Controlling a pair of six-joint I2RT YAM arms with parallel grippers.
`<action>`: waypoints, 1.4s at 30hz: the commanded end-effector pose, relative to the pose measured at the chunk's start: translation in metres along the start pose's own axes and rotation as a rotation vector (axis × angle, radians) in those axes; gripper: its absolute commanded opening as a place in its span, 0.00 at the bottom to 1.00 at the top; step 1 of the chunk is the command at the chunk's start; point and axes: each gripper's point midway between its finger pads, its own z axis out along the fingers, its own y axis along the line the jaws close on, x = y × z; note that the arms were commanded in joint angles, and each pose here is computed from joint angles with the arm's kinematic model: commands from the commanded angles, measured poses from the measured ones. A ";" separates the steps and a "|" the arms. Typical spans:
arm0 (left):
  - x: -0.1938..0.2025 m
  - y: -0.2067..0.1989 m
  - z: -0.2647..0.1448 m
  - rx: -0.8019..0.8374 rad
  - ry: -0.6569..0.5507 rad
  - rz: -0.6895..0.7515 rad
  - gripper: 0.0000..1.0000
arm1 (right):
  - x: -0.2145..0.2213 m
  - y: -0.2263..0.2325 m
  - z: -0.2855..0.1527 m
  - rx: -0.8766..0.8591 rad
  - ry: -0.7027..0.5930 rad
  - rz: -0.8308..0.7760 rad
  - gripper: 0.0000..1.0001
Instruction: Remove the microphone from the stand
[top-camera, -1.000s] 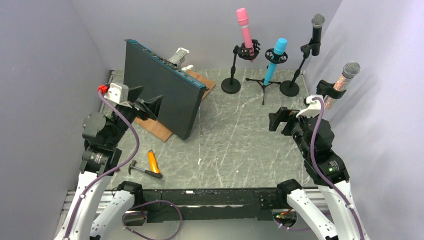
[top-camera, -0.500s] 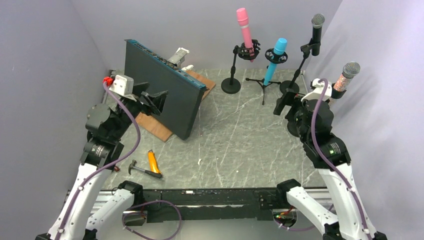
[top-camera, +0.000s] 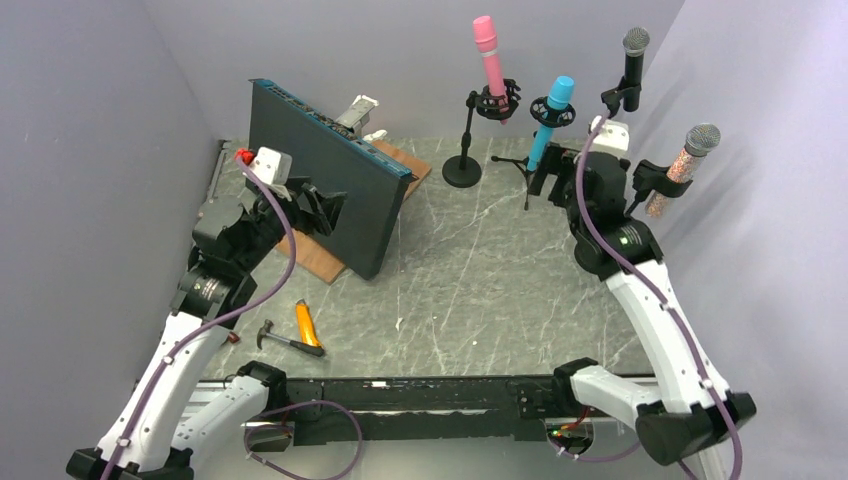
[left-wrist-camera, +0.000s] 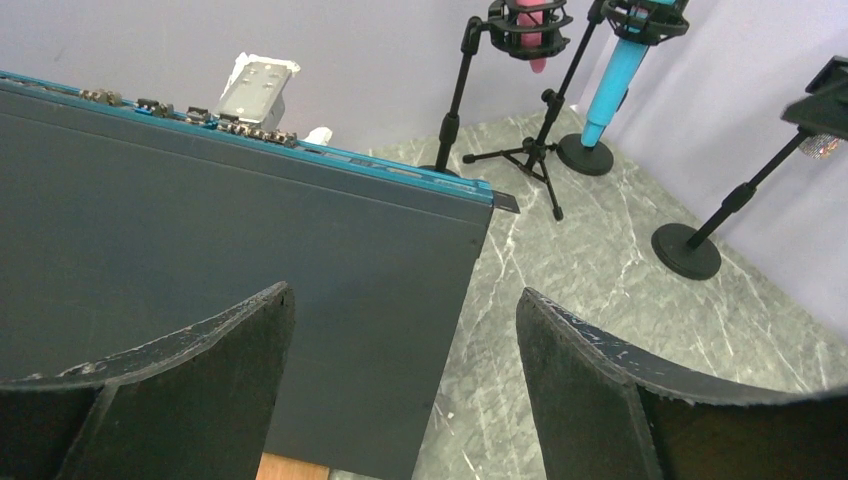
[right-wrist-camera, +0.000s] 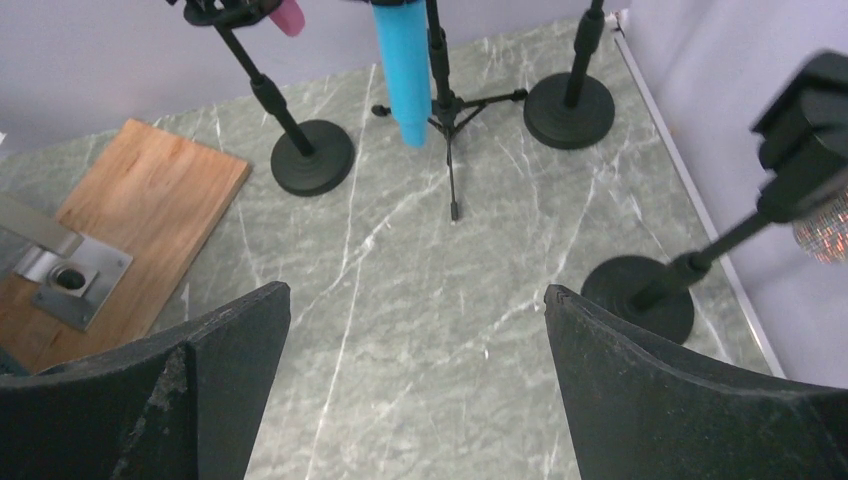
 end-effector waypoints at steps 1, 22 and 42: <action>-0.023 -0.010 -0.006 0.025 -0.055 0.034 0.85 | -0.056 0.012 0.023 -0.005 -0.152 0.035 1.00; -0.021 -0.028 -0.008 0.109 -0.053 0.026 0.84 | -0.105 0.024 0.138 -0.030 -0.211 -0.010 1.00; -0.019 -0.027 -0.008 0.096 -0.050 0.032 0.85 | -0.117 0.031 0.193 0.025 -0.189 -0.070 0.70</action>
